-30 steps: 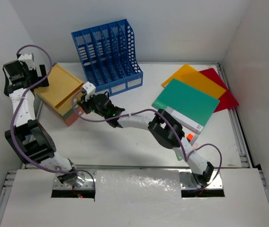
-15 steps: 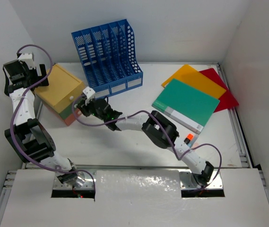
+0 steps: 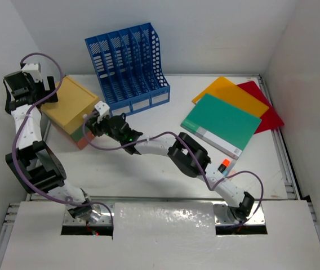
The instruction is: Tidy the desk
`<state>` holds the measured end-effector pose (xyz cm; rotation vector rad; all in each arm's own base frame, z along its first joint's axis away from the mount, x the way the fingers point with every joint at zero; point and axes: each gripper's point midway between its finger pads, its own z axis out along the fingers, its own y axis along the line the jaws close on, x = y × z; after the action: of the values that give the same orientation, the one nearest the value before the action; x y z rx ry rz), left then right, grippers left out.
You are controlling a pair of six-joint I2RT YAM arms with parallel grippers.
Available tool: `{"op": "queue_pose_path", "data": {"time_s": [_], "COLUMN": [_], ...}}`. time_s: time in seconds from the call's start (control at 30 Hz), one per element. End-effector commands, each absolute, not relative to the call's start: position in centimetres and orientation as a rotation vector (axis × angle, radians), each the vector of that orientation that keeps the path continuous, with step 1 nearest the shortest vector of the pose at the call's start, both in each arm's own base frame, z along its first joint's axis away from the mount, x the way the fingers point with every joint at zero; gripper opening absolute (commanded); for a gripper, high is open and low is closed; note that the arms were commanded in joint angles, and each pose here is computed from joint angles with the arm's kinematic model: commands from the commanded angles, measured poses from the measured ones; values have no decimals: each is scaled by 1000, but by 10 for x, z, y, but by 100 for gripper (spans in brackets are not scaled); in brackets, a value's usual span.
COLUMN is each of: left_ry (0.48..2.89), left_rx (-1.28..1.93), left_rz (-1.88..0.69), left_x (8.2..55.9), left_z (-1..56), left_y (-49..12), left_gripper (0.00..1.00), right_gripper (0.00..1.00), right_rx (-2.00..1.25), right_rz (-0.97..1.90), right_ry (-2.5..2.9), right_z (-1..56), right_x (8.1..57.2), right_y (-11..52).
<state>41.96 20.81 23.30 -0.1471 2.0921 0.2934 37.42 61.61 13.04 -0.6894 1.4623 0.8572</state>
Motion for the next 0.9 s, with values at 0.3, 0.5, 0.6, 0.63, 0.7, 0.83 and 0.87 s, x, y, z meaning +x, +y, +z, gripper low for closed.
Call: {"op": "queue_pose_path", "data": {"time_s": [0.3, 0.5, 0.6, 0.63, 0.7, 0.83, 0.87], "left_ry": [2130, 2140, 2140, 2138, 2138, 2140, 2141], "left_rx": [-129, -131, -131, -131, -129, -131, -131], "left_rz": [272, 259, 257, 257, 258, 266, 263], "left_x": [423, 425, 426, 426, 426, 427, 427], "left_z": [223, 218, 217, 217, 217, 217, 216], "left_y": [205, 205, 205, 205, 205, 207, 206], "left_gripper": [97, 97, 97, 97, 97, 97, 97], "right_gripper": [28, 27, 27, 27, 27, 14, 12], "right_rx": [-654, -659, -663, -663, -660, -667, -668], "right_rz": [851, 840, 834, 833, 829, 825, 821], "right_ry": [1445, 1444, 1443, 1441, 1428, 1431, 1433], "right_z": [139, 133, 132, 132, 135, 136, 135], "right_x": [380, 382, 383, 383, 384, 384, 384], "right_y": [627, 628, 629, 628, 628, 628, 627]}}
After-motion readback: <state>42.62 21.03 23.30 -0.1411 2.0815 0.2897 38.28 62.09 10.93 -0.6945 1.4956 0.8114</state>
